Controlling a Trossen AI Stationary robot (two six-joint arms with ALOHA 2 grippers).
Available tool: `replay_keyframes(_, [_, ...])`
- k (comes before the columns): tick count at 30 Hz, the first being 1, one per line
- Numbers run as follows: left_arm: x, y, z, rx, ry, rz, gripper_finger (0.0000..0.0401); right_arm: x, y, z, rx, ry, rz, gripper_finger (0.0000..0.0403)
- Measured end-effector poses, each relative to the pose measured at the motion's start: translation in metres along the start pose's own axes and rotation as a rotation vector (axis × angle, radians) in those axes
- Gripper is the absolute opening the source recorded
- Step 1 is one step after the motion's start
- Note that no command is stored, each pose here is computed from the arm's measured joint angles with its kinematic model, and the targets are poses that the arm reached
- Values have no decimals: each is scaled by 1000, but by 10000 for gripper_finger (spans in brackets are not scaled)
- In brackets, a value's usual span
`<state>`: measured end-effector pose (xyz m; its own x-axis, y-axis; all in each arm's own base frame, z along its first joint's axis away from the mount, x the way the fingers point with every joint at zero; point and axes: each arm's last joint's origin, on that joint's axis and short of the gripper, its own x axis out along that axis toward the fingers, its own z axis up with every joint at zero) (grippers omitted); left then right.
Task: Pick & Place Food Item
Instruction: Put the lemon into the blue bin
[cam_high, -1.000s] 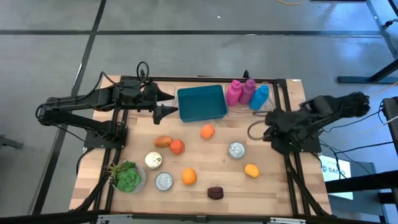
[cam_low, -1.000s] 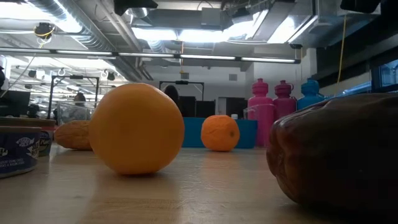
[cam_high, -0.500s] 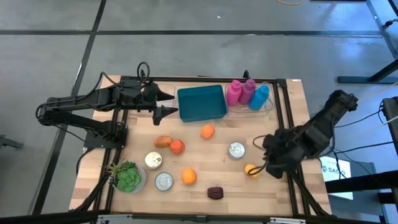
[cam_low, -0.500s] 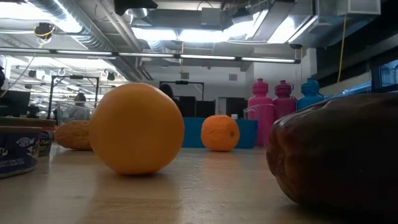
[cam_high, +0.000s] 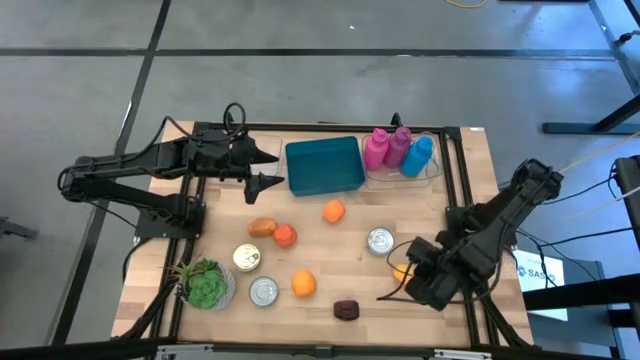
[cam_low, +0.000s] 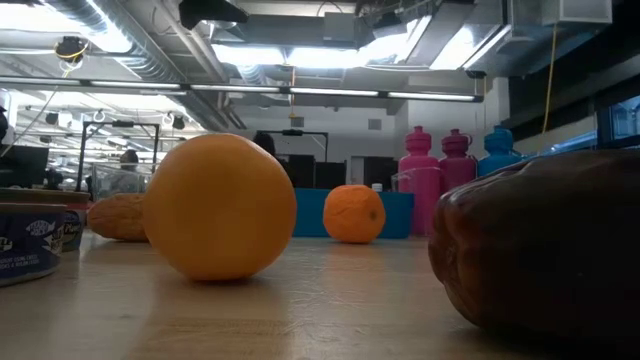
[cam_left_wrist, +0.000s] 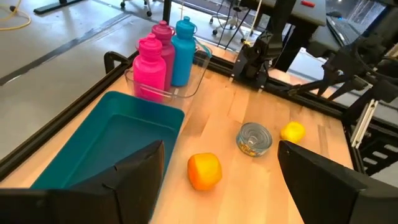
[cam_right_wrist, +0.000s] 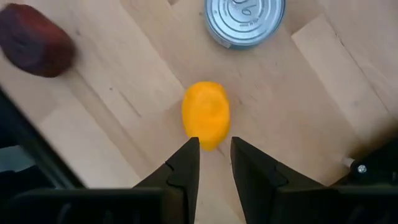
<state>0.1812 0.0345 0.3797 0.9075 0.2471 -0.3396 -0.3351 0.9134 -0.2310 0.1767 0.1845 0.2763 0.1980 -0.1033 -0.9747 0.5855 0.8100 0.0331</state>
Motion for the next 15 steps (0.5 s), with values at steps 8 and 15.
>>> replay_keyframes(8, [0, 0, 0, 49, 3, -1, 306, 29, 18, -4, 15, 20, -111, 93])
replay_keyframes(15, [0, 0, -2, 57, 28, -19, 306, 39, 31, -5, 60, 92, -48, 145])
